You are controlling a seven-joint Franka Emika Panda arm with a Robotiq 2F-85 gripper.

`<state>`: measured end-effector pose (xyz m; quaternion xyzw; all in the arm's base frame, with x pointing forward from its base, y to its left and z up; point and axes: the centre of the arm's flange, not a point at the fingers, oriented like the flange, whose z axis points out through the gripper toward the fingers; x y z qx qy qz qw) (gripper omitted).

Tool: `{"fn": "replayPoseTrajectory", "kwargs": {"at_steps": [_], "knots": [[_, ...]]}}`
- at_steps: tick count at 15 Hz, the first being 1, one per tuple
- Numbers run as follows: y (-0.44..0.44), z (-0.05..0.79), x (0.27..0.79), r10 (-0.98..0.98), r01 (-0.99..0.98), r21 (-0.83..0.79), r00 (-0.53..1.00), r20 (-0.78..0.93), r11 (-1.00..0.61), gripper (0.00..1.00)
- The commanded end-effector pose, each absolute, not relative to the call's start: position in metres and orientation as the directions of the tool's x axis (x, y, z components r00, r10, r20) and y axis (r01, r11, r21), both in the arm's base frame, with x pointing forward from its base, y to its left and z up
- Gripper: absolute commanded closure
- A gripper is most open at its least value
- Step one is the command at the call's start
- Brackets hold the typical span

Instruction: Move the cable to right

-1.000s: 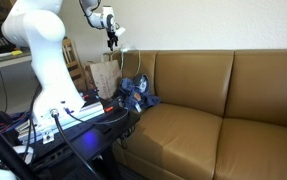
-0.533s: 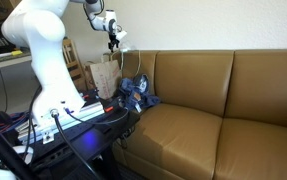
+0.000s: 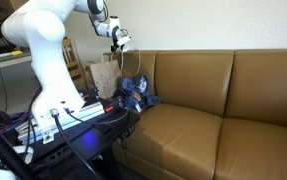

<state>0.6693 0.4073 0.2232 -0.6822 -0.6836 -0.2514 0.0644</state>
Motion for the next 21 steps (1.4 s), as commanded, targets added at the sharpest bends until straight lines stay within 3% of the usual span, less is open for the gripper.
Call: {"fn": "replayPoseTrajectory", "kwargs": {"at_steps": [1, 3, 6, 13, 21], "knots": [[0.427, 0.214, 0.69, 0.844, 0.925, 0.306, 0.029, 0.535, -0.225, 0.0], [0.442, 0.215, 0.676, 0.809, 0.883, 0.374, 0.01, 0.588, -0.282, 0.0], [0.462, 0.199, 0.653, 0.824, 0.82, 0.518, -0.107, 0.556, -0.243, 0.0], [0.469, 0.17, 0.643, 0.919, 0.639, 0.769, -0.292, 0.266, -0.019, 0.0], [0.446, 0.219, 0.667, 0.961, 0.488, 0.873, -0.238, 0.139, -0.006, 0.0]]}}
